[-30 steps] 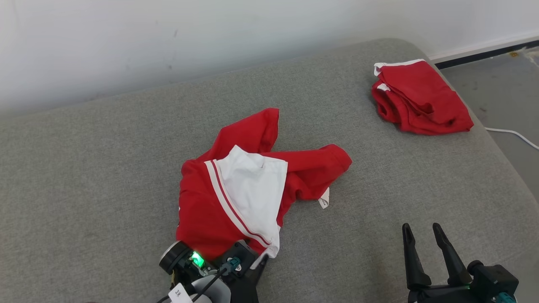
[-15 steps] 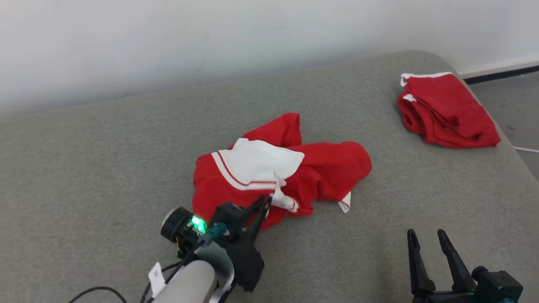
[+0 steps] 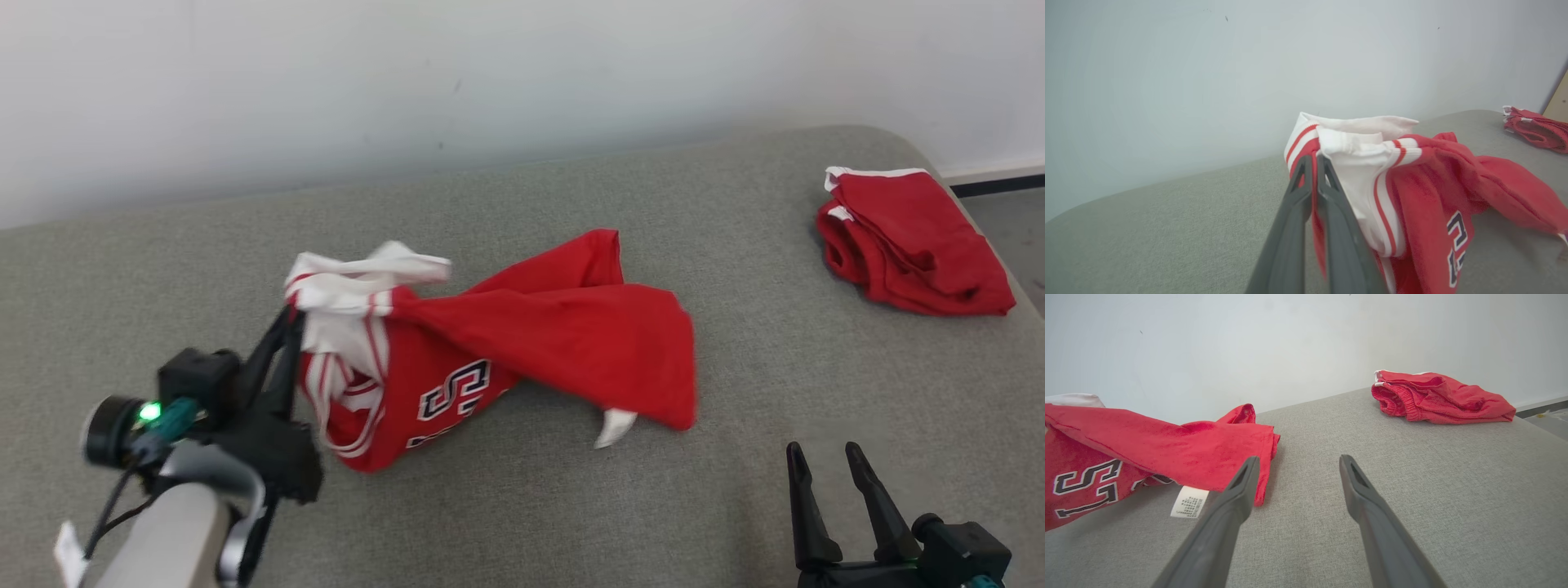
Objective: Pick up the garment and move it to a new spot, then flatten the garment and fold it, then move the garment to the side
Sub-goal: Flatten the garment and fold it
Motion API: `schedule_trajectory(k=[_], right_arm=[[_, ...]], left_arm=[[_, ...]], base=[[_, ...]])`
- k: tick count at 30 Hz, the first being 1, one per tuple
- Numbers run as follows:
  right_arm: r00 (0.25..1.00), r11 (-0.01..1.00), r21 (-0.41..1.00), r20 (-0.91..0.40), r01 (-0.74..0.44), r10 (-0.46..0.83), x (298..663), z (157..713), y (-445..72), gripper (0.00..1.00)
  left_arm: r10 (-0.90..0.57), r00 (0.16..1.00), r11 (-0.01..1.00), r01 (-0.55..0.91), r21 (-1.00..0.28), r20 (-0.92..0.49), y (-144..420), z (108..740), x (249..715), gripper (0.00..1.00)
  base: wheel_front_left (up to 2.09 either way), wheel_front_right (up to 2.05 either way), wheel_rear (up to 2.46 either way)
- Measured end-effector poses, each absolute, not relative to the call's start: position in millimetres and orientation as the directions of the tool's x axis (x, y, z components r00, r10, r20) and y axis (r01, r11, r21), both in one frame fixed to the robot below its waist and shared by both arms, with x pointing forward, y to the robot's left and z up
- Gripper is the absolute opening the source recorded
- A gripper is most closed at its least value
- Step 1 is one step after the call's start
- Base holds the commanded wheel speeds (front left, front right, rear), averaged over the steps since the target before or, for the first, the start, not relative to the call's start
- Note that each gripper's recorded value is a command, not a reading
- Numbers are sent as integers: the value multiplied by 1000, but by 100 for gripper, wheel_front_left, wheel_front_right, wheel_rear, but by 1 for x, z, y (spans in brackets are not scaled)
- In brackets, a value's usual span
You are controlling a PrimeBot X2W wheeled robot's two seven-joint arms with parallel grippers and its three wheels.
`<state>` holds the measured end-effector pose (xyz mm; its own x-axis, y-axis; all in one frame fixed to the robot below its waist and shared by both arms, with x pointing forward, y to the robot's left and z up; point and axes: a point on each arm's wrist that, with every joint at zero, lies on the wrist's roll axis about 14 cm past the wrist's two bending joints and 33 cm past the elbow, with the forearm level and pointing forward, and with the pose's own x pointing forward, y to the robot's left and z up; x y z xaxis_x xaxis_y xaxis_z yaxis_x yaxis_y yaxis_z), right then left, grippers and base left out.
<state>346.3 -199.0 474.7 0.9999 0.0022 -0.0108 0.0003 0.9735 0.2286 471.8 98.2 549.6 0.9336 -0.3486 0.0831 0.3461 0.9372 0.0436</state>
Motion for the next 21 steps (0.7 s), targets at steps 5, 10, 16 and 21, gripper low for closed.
schedule_trajectory(k=[5,10,16,21], right_arm=[[999,973,227,-26,36,-31,343,470,-210,100],[998,972,229,-41,53,-45,340,466,-214,100],[999,971,234,-38,44,-36,344,466,-210,100],[1000,973,232,-19,21,-18,345,472,-206,100]], left_arm=[[-254,967,967,253,34,18,137,523,471,0],[-218,973,976,219,10,-73,152,487,460,0],[-191,981,982,190,-18,-46,156,488,452,100],[-135,990,990,136,-36,38,170,511,443,100]], base=[[0,0,0],[0,0,0],[0,0,0],[0,0,0]])
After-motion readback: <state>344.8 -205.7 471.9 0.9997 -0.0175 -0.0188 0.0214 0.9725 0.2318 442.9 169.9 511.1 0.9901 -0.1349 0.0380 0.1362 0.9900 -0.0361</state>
